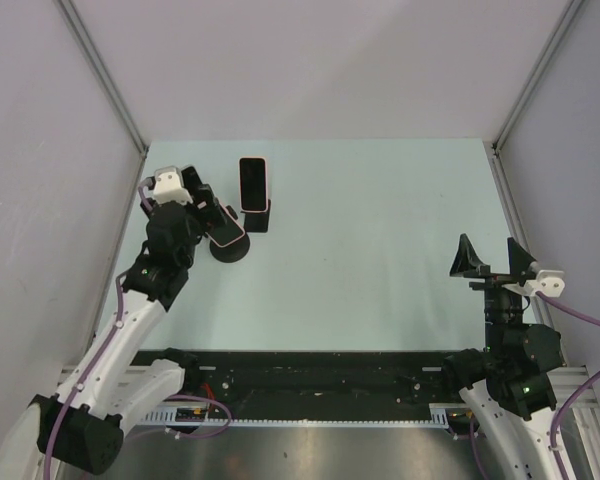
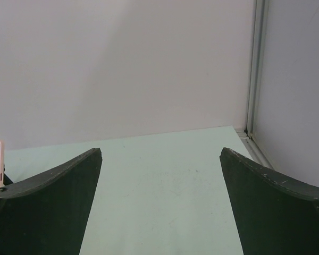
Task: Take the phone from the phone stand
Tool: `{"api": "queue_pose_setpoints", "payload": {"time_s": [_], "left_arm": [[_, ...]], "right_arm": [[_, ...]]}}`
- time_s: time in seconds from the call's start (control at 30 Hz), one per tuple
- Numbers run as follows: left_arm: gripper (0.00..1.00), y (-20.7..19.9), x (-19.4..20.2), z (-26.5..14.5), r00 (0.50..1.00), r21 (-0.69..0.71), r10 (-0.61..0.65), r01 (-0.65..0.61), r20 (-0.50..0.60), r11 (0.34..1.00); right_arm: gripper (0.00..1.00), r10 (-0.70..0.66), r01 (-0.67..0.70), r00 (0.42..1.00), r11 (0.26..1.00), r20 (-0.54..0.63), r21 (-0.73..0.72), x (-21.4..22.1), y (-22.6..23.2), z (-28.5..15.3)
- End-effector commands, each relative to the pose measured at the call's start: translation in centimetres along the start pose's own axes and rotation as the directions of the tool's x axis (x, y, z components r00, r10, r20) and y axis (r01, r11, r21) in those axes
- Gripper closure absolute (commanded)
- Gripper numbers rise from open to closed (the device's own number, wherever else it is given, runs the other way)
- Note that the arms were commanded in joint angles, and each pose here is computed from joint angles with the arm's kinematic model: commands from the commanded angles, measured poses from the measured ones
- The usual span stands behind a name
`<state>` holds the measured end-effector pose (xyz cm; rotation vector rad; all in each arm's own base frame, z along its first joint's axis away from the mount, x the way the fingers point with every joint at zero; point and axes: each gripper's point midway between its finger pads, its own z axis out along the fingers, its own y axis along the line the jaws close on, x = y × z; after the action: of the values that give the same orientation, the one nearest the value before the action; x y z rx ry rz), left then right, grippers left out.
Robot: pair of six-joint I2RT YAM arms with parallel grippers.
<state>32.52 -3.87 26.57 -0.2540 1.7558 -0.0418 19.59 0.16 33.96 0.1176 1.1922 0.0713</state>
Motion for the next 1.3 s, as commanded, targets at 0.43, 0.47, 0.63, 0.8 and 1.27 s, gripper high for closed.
{"api": "queue_pose_setpoints", "payload": {"time_s": [0.43,0.47,0.63,0.8,1.27], "left_arm": [[0.0,0.6,-1.4,1.9,0.972,-0.154,-0.235,0.236,0.028,0.959],[0.0,0.4,-1.5,1.9,0.971,-0.146,-0.238,0.239,0.024,0.96],[0.0,-0.2,-0.8,2.4,0.967,-0.131,-0.254,0.251,-0.004,0.959],[0.0,-0.6,0.3,3.1,0.963,-0.132,-0.267,0.26,-0.039,0.957],[0.3,-0.6,2.7,3.3,0.971,-0.132,-0.22,0.207,-0.098,0.969]], "right_arm": [[0.0,0.005,-0.005,0.999,1.0,0.043,-0.008,-2.0,0.0,-0.3],[0.0,0.002,-0.002,0.999,1.0,0.04,-0.006,-1.9,0.0,-0.3],[0.0,0.001,-0.001,0.999,1.0,0.04,-0.007,-1.9,0.0,-0.3],[0.0,-0.003,0.003,0.999,1.0,0.039,-0.003,-1.8,-0.1,-0.3],[0.0,-0.006,0.006,0.999,1.0,0.041,-0.004,-1.9,-0.1,-0.3]]}}
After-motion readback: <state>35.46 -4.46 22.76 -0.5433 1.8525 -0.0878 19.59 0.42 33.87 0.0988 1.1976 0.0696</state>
